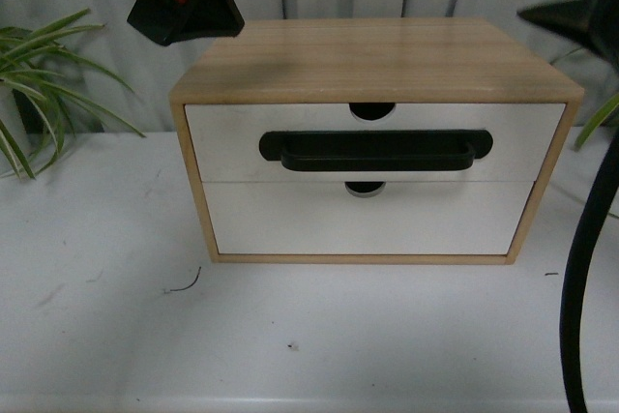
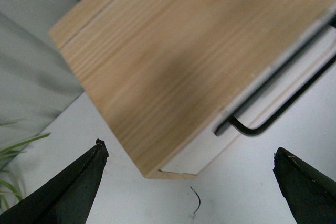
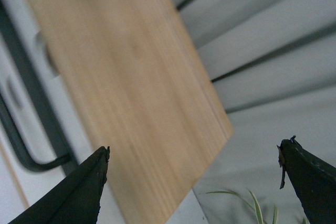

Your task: Pull drawer

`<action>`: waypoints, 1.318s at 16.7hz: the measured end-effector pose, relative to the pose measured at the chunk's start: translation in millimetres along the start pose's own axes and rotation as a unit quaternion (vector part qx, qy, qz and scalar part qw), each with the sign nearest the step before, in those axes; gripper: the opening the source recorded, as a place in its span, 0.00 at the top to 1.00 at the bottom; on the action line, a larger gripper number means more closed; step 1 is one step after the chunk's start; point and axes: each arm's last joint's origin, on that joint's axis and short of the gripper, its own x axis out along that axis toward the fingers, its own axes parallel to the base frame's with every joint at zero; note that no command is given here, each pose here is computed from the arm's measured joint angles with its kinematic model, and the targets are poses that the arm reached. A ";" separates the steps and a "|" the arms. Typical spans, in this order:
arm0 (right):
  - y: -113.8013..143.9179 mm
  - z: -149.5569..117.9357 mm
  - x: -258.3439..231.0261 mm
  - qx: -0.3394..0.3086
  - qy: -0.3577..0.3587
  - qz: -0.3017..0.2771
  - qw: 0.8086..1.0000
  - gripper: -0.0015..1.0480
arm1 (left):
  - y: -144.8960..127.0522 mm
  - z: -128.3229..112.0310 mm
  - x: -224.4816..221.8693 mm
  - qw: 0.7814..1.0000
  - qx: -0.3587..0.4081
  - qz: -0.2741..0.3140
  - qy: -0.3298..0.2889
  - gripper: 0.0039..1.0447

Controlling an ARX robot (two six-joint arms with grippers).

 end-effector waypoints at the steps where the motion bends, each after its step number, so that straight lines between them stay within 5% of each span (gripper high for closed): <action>1: 7.7 -5.4 3.2 -0.051 0.007 0.033 0.998 0.06 | -5.6 1.8 2.6 0.999 0.034 -0.022 0.018 0.06; 3: 17.9 -12.0 6.3 -0.162 0.011 0.085 0.983 0.06 | -23.4 5.7 12.9 0.992 0.092 -0.075 0.045 0.06; 6: 21.6 -10.5 6.4 -0.237 0.001 0.122 0.964 0.06 | -43.1 12.8 27.3 0.982 0.134 -0.120 0.049 0.06; 15: 60.7 -19.2 16.3 -0.237 0.013 0.225 0.945 0.06 | -88.5 4.3 59.3 0.967 0.161 -0.194 0.044 0.06; 22: 65.2 -31.1 35.2 -0.237 0.027 0.233 0.943 0.06 | -100.5 -3.6 79.9 0.964 0.158 -0.208 0.052 0.06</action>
